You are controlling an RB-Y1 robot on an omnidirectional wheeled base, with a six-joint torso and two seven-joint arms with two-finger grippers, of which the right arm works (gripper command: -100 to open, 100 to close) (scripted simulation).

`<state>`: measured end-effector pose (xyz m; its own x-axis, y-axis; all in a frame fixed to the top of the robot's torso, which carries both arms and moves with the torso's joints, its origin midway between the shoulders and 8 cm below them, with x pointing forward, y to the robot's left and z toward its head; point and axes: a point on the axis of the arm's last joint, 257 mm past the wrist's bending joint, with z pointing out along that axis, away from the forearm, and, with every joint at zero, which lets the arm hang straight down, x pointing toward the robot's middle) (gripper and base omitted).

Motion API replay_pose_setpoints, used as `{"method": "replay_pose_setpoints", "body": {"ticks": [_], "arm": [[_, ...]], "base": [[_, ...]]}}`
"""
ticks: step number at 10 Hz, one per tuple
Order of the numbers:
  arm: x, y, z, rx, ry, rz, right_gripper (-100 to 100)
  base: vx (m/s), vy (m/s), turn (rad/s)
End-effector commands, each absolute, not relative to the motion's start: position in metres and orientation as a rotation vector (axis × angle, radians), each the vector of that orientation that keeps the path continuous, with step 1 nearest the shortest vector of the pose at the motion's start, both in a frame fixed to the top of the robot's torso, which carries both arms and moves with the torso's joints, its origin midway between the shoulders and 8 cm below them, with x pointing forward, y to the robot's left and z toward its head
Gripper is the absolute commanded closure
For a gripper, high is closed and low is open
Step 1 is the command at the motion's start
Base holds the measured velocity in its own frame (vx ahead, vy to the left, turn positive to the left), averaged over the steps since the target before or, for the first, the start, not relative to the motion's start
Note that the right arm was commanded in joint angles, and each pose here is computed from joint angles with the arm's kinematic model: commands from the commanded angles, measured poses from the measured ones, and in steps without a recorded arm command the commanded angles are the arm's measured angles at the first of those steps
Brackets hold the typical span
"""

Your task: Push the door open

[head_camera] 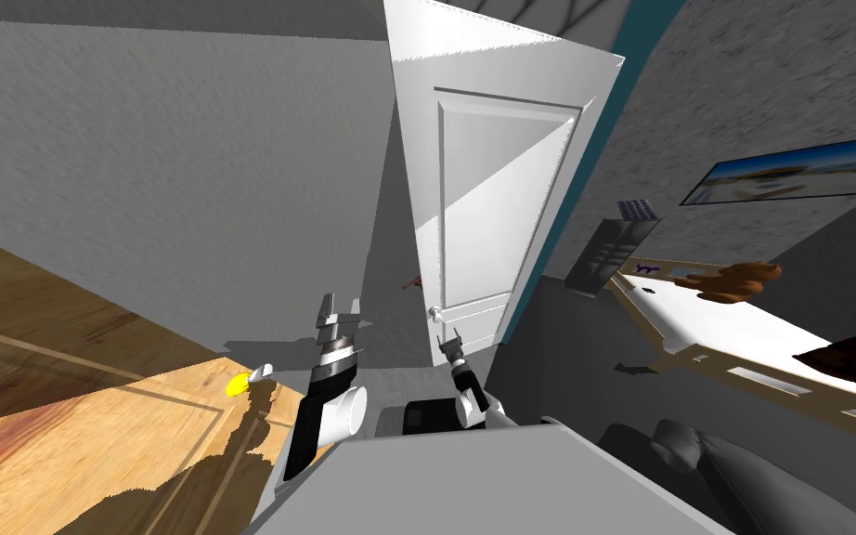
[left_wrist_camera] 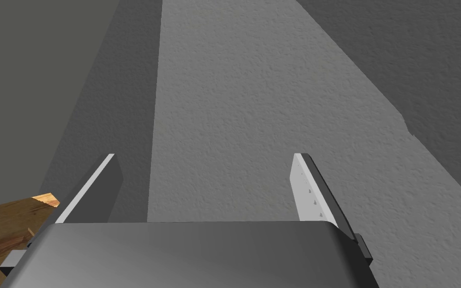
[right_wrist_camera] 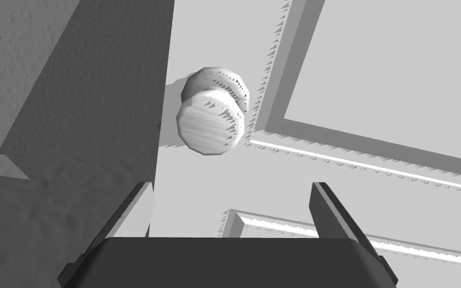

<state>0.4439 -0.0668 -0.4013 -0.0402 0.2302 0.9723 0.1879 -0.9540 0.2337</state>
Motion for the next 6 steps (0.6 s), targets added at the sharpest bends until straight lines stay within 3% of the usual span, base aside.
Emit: {"method": "replay_pose_setpoints", "body": {"ticks": [1,6], "arm": [[0.439,-0.055,-0.399,2.211,0.387,2.238,-100],[0.431,-0.031,-0.394,2.290,0.271,2.294,-100]], "base": [[-0.092,-0.068,0.023],[-0.058,-0.046,0.010]]}}
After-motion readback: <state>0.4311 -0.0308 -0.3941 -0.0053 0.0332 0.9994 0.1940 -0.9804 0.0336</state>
